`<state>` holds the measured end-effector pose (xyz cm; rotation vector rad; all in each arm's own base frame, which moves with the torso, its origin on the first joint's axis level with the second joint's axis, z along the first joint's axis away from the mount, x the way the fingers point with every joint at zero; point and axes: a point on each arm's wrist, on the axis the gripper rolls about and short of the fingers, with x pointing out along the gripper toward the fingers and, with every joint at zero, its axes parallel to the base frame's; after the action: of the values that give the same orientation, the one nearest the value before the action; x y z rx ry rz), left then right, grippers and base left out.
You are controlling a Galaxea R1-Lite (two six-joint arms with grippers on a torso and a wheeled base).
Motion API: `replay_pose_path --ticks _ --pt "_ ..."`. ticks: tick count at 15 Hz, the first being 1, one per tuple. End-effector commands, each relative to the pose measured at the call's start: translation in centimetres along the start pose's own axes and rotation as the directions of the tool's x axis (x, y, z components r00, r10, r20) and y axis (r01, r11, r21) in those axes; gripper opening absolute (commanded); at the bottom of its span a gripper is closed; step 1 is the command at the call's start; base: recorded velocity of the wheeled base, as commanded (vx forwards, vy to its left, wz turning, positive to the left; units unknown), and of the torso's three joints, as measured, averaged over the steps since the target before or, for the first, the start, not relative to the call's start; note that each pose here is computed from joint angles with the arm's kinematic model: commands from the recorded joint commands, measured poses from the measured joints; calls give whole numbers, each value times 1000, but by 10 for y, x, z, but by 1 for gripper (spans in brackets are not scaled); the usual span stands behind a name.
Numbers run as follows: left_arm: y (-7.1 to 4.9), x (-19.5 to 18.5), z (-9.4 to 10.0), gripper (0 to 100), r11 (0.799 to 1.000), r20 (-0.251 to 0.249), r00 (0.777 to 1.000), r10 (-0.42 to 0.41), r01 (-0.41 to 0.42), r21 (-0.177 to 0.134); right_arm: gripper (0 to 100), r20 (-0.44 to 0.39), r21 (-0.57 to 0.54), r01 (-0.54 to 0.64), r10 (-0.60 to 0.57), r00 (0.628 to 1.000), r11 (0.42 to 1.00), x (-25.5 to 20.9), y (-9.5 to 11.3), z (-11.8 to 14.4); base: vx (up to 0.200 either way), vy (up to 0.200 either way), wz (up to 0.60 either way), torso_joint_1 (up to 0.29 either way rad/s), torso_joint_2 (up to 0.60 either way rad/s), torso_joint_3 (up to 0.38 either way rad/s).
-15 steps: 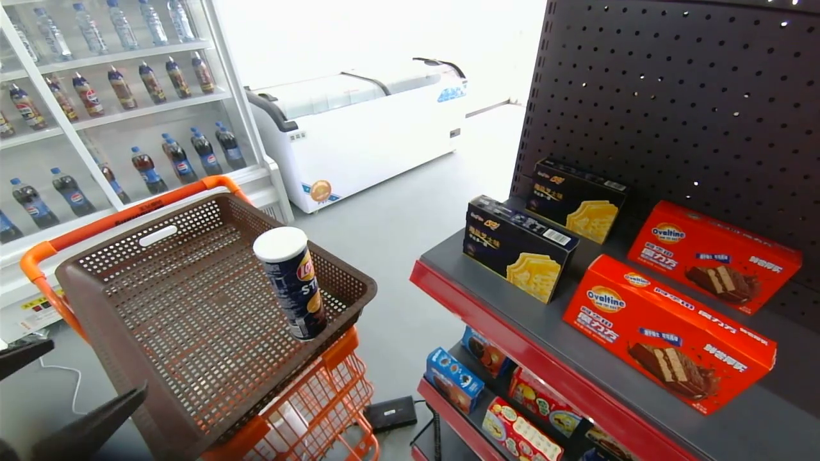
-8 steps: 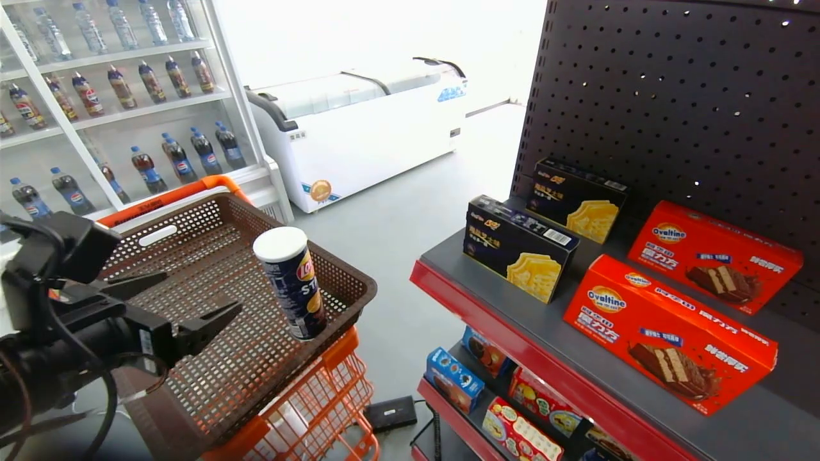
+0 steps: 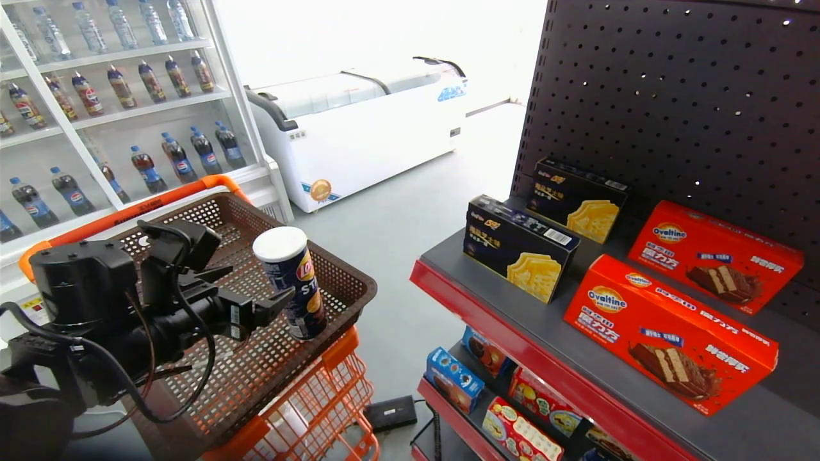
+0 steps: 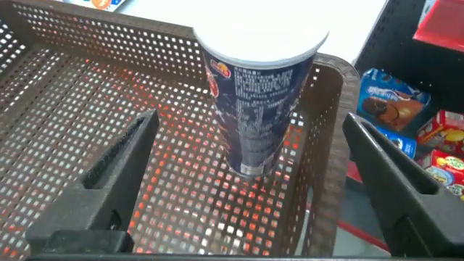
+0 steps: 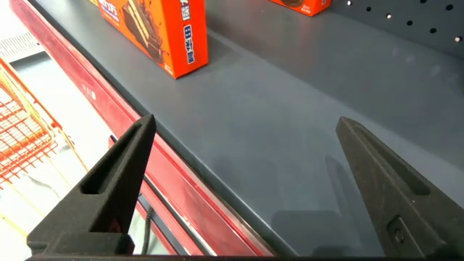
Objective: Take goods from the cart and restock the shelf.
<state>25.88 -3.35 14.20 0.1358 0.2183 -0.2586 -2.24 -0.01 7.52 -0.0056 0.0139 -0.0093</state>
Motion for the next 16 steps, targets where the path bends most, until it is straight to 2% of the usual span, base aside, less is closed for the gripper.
replay_pose_path --ticks 1,6,9,13,16 --pt "1 22 -13 100 1000 -33 999 -5 4 -7 100 -2 -1 0 0 1000 1000 0 0 0 0 0 0 0 0 0" --pt "3 50 -17 100 1000 -1 1000 -2 2 -6 100 -2 -1 0 0 1000 1000 0 0 0 0 0 0 0 0 0" --pt "1 61 -17 100 1000 27 1000 -10 10 0 100 -2 -1 0 0 1000 1000 0 0 0 0 0 0 0 0 0" --pt "-1 72 -22 100 1000 23 1000 -17 17 1 100 -2 -2 0 0 1000 1000 0 0 0 0 0 0 0 0 0" --pt "-4 77 -24 100 1000 38 999 -27 27 6 100 -2 -1 0 0 1000 1000 0 0 0 0 0 0 0 0 0"
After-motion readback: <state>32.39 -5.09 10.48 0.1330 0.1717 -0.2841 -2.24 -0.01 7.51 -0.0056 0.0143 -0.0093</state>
